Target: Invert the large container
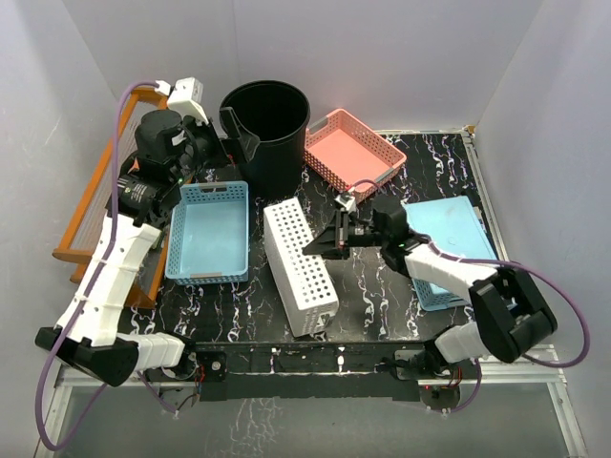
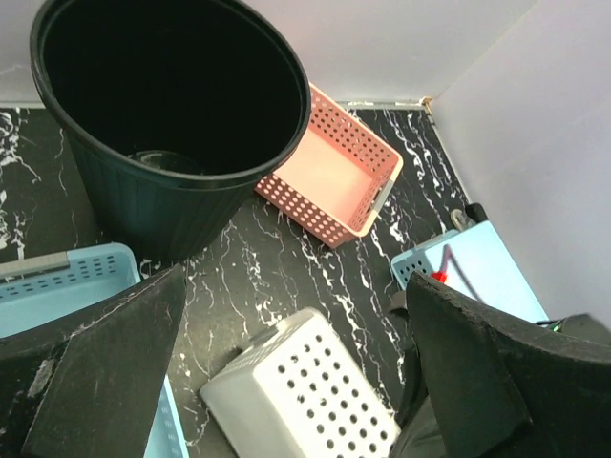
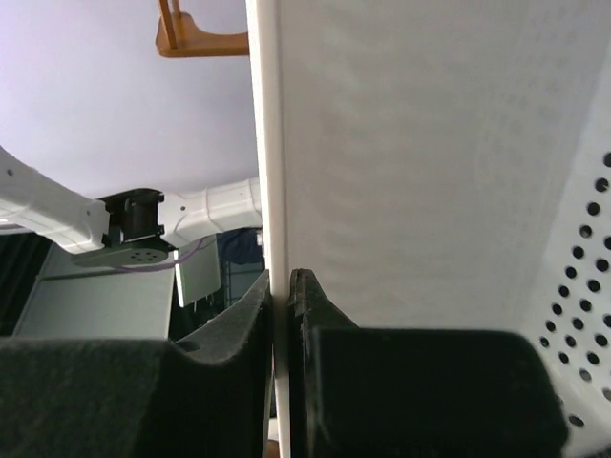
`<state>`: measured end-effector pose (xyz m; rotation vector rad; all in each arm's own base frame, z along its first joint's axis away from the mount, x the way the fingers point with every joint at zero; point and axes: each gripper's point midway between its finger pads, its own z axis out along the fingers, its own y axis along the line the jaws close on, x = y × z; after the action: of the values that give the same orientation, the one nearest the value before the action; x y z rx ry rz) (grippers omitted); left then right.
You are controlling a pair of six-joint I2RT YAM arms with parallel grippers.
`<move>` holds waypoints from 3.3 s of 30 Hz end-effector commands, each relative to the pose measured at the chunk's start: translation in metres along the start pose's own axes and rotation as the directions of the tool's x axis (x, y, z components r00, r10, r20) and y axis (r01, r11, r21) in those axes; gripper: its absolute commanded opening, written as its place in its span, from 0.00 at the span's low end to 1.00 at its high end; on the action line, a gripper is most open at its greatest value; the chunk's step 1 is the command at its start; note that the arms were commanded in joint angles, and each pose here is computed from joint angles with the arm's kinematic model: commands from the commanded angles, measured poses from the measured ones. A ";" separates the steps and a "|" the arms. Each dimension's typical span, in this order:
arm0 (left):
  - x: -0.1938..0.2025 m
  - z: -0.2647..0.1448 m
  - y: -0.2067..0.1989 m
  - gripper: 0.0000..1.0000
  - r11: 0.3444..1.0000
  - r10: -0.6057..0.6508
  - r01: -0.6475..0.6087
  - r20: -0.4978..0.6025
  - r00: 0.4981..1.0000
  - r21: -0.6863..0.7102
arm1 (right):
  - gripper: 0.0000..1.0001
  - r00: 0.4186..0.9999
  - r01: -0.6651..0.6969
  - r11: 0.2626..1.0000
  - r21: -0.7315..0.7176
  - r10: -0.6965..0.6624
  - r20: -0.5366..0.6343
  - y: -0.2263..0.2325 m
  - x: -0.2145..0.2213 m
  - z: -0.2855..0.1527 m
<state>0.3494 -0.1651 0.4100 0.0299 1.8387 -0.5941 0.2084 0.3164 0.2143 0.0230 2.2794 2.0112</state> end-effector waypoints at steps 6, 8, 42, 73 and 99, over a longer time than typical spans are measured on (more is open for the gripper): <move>0.021 0.003 0.005 0.99 1.000 0.019 -0.018 -0.043 0.999 0.013 | 0.49 0.989 0.037 0.961 0.273 -0.074 0.127 -0.057 -0.029 -0.077; 0.029 0.007 0.008 0.99 1.000 0.018 -0.017 -0.064 0.998 0.005 | 0.68 0.988 0.041 0.938 0.343 -0.090 0.127 -0.069 -0.032 -0.087; 0.108 0.028 0.036 0.99 0.999 -0.007 -0.007 -0.277 0.961 -0.049 | 0.77 0.914 0.117 0.606 0.786 -0.376 0.153 -0.086 -0.080 -0.171; 0.194 -0.020 0.064 0.99 0.989 -0.089 0.018 -0.498 0.862 -0.145 | 0.56 0.692 0.453 0.240 0.859 -0.702 -0.169 -0.114 -0.333 -0.053; 0.170 -0.011 0.059 0.99 0.993 -0.043 -0.012 -0.446 0.894 -0.119 | 0.00 0.717 0.390 0.698 0.600 -0.639 0.277 0.030 -0.307 -0.085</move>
<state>0.2948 -0.1532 0.2246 0.0669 2.3620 -0.5031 0.5140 0.2043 0.2295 -0.1294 2.2201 0.6602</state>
